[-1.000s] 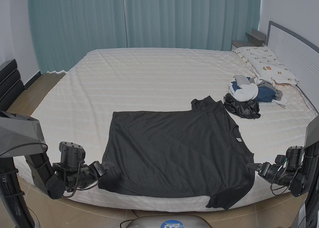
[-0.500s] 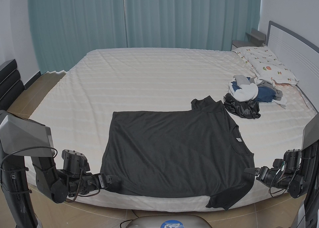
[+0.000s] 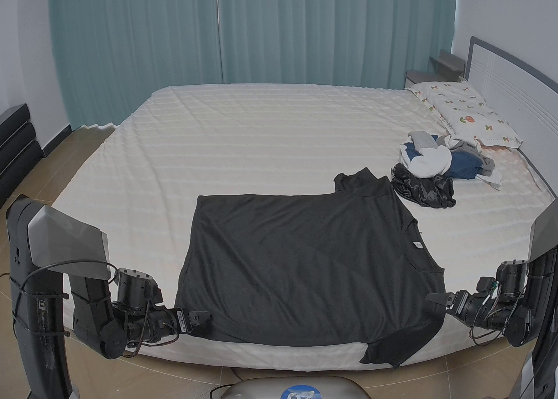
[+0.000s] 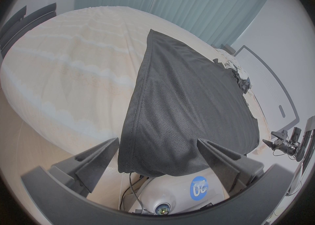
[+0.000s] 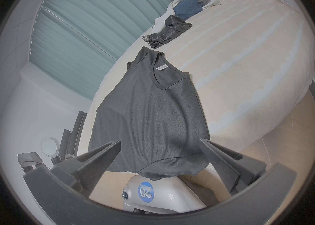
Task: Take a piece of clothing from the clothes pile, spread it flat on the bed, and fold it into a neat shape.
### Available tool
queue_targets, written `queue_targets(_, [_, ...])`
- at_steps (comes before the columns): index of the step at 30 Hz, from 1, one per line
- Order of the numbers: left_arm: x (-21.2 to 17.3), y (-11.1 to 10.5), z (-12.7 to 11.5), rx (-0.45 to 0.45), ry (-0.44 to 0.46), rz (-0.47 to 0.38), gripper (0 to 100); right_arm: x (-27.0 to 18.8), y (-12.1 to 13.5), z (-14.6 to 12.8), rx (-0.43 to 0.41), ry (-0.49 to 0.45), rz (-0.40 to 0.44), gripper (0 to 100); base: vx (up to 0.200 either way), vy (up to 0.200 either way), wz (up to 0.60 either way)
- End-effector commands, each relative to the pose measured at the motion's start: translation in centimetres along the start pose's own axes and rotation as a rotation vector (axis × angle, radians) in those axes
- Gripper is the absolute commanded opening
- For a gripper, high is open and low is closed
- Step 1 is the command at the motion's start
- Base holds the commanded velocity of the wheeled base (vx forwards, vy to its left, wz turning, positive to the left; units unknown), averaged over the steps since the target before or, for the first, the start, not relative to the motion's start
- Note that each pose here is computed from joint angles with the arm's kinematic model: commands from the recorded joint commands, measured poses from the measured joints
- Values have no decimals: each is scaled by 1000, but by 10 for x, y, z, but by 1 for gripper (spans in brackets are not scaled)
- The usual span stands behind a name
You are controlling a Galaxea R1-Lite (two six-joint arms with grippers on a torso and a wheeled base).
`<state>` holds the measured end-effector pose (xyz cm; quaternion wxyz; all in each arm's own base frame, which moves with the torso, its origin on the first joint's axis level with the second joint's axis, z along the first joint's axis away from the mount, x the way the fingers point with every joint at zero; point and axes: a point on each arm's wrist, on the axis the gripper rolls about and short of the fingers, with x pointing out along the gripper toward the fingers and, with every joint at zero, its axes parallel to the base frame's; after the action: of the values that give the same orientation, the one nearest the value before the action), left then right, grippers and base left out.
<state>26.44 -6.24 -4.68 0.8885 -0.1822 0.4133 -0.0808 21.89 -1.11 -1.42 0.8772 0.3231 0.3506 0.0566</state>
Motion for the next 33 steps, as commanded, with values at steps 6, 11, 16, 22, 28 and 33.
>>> queue_targets(6, [-1, 3, -5, -12, 26, 3, 0, -1, 1, 1, -2, -11, 6, 100, 0, 0, 0])
queue_targets(11, [-11, 4, -5, -21, 18, 11, 0, -1, 1, 1, 0, -11, 6, 100, 0, 0, 0])
queue_targets(16, [-21, 4, -2, -50, -1, 9, 0, -1, 1, 1, 0, -11, 6, 100, 0, 0, 0])
queue_targets(22, [-35, -2, 4, -70, -37, -12, 0, 0, 1, 2, -1, -13, 7, 100, 0, 0, 0])
queue_targets(28, [-33, -7, 11, -78, -67, -33, 0, 4, 0, 8, -16, -37, 17, 100, 0, 0, 0])
queue_targets(33, [-31, -7, 17, -85, -88, -40, 0, 12, 0, 14, -26, -56, 30, 100, 0, 0, 0])
